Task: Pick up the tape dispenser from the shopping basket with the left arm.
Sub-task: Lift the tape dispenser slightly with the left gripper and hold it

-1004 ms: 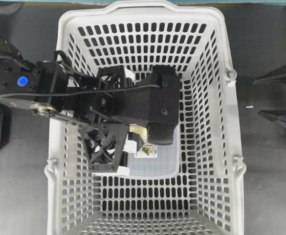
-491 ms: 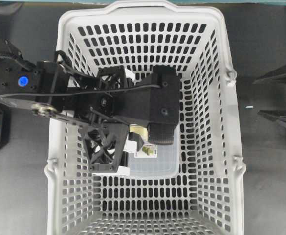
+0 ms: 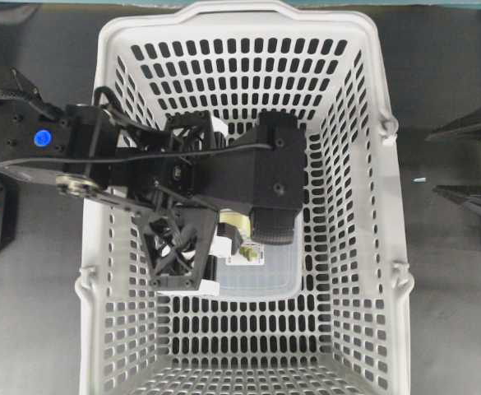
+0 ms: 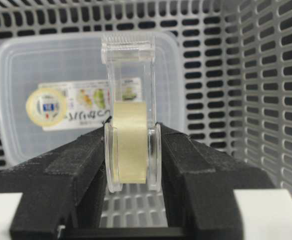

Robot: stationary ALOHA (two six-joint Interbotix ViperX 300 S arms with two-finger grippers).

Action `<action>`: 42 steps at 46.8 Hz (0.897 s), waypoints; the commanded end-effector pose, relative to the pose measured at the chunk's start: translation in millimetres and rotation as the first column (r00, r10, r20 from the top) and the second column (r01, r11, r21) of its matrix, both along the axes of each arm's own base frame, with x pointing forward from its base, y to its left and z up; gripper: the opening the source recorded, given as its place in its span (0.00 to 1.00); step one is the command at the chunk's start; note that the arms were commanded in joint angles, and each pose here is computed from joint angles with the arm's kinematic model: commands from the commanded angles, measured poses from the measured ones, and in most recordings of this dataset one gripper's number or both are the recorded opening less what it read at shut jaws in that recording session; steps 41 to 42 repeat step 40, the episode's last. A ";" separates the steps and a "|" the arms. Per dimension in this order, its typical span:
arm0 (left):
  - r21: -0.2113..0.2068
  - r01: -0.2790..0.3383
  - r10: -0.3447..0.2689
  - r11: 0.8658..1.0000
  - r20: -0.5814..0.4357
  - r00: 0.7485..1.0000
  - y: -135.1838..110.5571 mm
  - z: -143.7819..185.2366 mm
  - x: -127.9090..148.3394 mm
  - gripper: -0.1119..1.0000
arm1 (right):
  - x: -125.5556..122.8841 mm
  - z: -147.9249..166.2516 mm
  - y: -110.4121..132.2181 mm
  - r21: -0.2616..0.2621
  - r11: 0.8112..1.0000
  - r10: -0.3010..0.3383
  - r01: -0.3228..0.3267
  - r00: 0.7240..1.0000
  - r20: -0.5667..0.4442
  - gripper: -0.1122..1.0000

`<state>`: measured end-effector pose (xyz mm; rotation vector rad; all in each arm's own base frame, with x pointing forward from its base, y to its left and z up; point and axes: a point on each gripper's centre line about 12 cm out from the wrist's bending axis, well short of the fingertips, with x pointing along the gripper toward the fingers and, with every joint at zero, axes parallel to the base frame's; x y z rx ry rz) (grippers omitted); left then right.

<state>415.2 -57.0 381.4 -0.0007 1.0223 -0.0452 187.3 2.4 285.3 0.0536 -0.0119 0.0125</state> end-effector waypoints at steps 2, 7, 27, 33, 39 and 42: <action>-0.002 0.001 -0.001 1.000 0.024 1.000 -0.2 8.1 -2.0 0.35 | 1.2 2.1 0.2 0.005 1.000 0.001 -0.001 1.000 0.006 0.75; 0.000 0.001 -0.001 1.000 0.023 1.000 0.0 7.5 -2.0 0.35 | 1.5 1.6 0.0 0.005 1.000 -0.001 0.001 1.000 0.003 0.75; 0.001 0.001 -0.001 1.000 0.013 1.000 0.0 4.1 -2.1 0.35 | 0.5 0.4 0.3 0.005 1.000 0.001 -0.001 1.000 0.001 0.75; 0.001 0.001 -0.001 1.000 0.014 1.000 0.0 4.1 -1.9 0.35 | 0.3 -0.7 0.3 0.004 1.000 0.001 -0.001 1.000 -0.009 0.75; 0.001 0.000 0.000 1.000 0.011 1.000 0.0 3.1 -2.0 0.35 | 0.2 -3.5 0.3 0.004 1.000 0.002 -0.001 1.000 -0.025 0.75; 0.001 0.000 0.000 1.000 0.008 1.000 0.0 2.0 -2.2 0.35 | 0.2 -3.5 0.3 0.004 1.000 0.002 -0.001 1.000 -0.025 0.75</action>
